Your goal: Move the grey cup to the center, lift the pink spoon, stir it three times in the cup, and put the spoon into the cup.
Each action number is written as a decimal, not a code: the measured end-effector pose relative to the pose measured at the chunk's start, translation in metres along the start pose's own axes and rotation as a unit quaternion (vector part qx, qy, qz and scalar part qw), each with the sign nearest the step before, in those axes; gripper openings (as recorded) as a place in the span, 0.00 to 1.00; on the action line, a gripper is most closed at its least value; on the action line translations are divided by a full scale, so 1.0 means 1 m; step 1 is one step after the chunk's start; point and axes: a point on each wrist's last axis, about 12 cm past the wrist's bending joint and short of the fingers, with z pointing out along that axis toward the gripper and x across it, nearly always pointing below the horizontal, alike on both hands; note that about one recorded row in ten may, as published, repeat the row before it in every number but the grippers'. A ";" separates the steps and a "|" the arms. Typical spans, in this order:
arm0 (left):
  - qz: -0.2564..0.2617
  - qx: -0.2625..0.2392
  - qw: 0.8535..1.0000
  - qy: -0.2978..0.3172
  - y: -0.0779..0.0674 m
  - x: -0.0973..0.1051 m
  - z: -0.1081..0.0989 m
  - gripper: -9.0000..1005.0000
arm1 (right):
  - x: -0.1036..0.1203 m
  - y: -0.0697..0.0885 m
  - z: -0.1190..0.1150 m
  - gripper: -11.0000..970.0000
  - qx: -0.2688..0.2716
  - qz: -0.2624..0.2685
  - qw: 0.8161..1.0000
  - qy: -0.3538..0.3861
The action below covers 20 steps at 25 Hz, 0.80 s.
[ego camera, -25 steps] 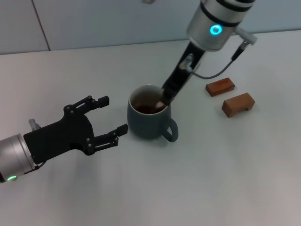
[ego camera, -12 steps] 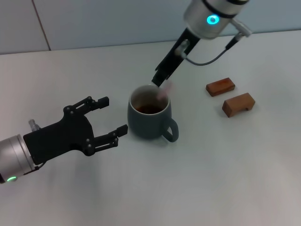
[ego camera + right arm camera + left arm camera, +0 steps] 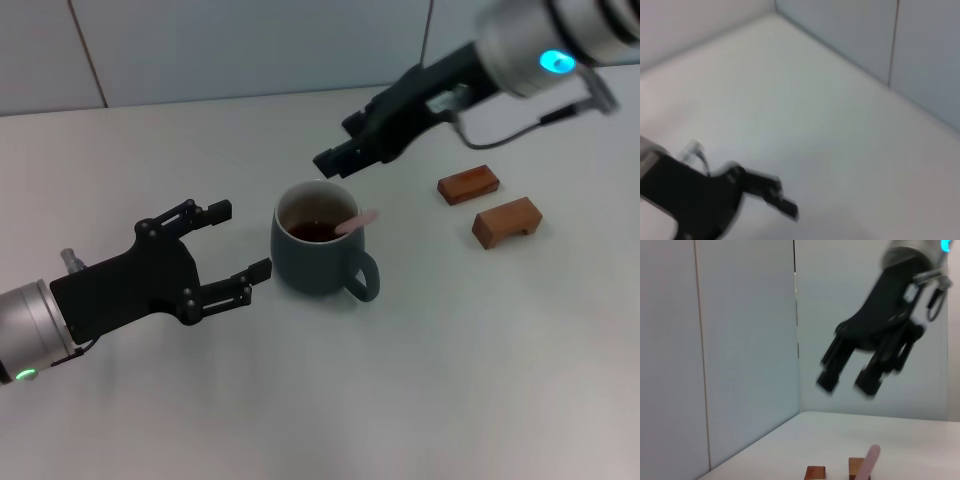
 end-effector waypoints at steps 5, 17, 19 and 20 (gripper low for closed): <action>-0.005 -0.001 1.000 0.001 0.000 0.000 -0.001 0.84 | 0.059 0.001 -0.025 0.72 0.034 -0.021 0.997 -0.067; -0.016 -0.001 1.000 0.005 0.002 0.000 0.000 0.84 | 0.155 -0.018 -0.027 0.84 0.015 0.030 0.986 -0.166; -0.019 -0.001 1.000 0.006 0.001 0.000 0.000 0.84 | 0.162 -0.020 -0.027 0.84 0.014 0.036 0.984 -0.172; -0.022 0.000 1.000 0.009 0.001 0.001 0.000 0.84 | 0.164 -0.021 -0.026 0.84 0.014 0.040 0.984 -0.172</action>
